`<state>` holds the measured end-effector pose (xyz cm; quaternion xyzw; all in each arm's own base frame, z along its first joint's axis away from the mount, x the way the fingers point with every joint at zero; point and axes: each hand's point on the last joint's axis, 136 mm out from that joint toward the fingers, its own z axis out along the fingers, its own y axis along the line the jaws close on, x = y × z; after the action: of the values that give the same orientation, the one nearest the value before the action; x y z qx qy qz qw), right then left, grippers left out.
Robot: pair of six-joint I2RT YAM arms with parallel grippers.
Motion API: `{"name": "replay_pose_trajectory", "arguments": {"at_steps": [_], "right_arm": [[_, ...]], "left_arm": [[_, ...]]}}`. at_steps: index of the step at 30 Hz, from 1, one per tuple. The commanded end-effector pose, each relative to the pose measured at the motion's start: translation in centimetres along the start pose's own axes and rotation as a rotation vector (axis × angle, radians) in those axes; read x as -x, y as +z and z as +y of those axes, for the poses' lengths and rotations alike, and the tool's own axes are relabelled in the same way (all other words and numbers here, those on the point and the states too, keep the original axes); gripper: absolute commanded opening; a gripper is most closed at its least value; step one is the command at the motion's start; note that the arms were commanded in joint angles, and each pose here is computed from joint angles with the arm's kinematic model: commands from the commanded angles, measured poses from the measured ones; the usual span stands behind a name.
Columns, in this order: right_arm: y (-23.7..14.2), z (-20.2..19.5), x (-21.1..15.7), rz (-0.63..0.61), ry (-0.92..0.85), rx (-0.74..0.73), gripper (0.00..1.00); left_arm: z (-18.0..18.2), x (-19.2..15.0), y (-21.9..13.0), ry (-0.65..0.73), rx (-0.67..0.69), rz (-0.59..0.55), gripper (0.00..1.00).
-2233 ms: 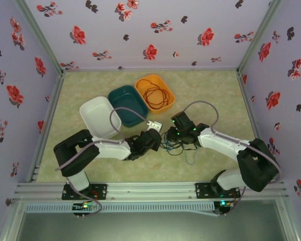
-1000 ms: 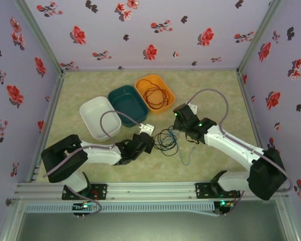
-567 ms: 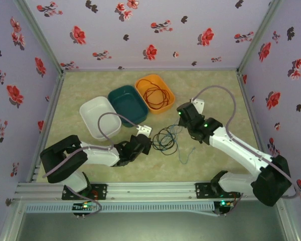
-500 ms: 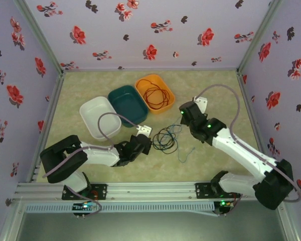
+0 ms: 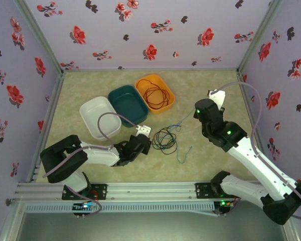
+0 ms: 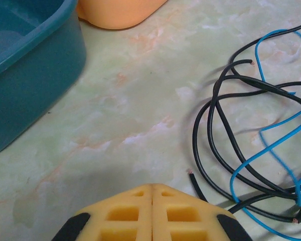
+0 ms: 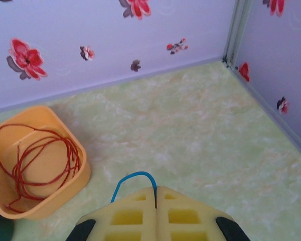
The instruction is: Untangle the cables
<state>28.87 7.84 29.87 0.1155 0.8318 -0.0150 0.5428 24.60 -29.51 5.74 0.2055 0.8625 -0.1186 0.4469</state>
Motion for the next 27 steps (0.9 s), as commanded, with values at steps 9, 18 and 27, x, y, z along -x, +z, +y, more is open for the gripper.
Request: {"name": "replay_pose_trajectory", "arguments": {"at_steps": [9,18,27], "right_arm": [[-3.9,0.9,6.8,-0.106,-0.017,0.114,0.00],[-7.2,2.4,11.8,-0.241,0.038,0.270,0.00],[-11.4,2.4,16.7,-0.419,0.101,0.388,0.00]], "left_arm": [[0.8,0.3,0.4,-0.024,0.047,-0.004,0.00],[0.8,0.2,0.5,-0.023,0.049,0.000,0.00],[0.9,0.4,0.6,-0.012,0.053,0.002,0.00]]}}
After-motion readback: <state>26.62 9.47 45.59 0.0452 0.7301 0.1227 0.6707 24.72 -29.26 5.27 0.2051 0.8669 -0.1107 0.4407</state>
